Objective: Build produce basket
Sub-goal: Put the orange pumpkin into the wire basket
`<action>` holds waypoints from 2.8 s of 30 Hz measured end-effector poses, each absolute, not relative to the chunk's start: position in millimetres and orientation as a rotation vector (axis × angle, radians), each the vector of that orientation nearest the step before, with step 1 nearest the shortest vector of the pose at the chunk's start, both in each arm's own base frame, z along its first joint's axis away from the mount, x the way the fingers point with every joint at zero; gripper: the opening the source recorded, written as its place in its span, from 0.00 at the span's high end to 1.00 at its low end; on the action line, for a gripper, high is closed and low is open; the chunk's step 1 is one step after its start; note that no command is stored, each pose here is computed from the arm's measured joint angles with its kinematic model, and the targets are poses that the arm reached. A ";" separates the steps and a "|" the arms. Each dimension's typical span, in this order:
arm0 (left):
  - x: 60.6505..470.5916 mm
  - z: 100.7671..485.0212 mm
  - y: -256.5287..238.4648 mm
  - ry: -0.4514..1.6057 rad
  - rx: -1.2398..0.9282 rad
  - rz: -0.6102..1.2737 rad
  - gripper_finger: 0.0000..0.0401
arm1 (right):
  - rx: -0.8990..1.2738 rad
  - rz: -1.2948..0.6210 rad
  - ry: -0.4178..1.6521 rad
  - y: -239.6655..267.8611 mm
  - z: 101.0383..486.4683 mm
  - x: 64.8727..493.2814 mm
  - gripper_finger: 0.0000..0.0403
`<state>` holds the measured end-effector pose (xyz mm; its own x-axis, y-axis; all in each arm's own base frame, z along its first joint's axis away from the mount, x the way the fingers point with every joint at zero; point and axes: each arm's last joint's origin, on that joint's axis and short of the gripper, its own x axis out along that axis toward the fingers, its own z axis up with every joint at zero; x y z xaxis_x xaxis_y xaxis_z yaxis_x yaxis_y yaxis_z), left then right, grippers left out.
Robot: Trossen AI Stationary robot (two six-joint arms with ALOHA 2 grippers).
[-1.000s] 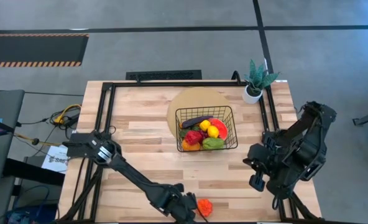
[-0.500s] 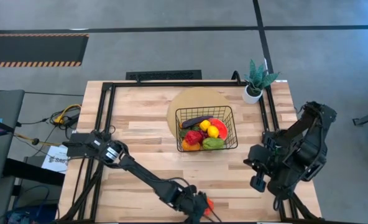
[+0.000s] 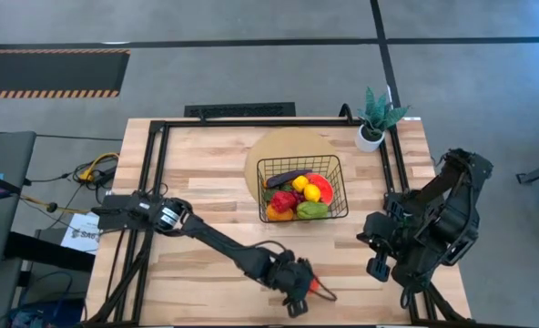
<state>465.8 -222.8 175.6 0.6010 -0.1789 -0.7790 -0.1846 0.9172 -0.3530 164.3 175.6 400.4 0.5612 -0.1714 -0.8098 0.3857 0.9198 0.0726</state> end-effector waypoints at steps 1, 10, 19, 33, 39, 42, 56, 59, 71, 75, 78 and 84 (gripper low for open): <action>467.3 175.6 -217.3 0.937 -0.423 0.023 1.00 | 0.253 -0.332 0.920 175.6 400.4 164.3 0.98; 483.3 174.9 -171.2 0.932 -0.406 0.123 1.00 | 0.251 -0.325 0.929 175.8 400.3 164.2 0.99; 488.6 179.6 -157.6 0.943 -0.349 0.100 1.00 | 0.258 -0.317 0.947 176.2 400.0 163.8 0.98; 466.7 247.1 -176.7 1.040 -0.083 0.093 1.00 | 0.415 -0.321 1.066 177.8 398.0 163.0 0.97; 464.8 246.2 -175.9 1.058 -0.031 0.086 1.00 | 0.499 -0.361 1.225 196.6 381.5 169.8 0.97; 463.4 245.9 -175.6 1.075 0.010 0.062 1.00 | 0.492 -0.423 1.251 217.9 364.3 173.5 0.98; 458.3 243.4 -176.3 1.149 0.169 -0.112 1.00 | 0.738 -0.900 0.697 316.1 245.2 185.6 0.98; 457.8 243.2 -177.3 1.156 0.201 -0.179 1.00 | 0.787 -0.861 0.677 328.5 230.2 192.5 0.99; 411.4 232.8 -198.3 1.482 0.392 -0.161 1.00 | 0.698 -0.950 0.671 321.1 210.0 209.4 0.98; 395.2 233.0 -213.4 1.540 0.424 -0.124 1.00 | 0.628 -0.998 0.674 308.9 214.3 215.6 0.97; 383.8 239.3 -222.1 1.548 0.423 -0.074 1.00 | 0.602 -1.024 0.680 300.0 218.6 221.5 0.95; 349.5 324.6 -209.2 1.298 0.261 0.074 1.00 | 0.529 -0.983 0.748 282.9 234.8 234.8 0.95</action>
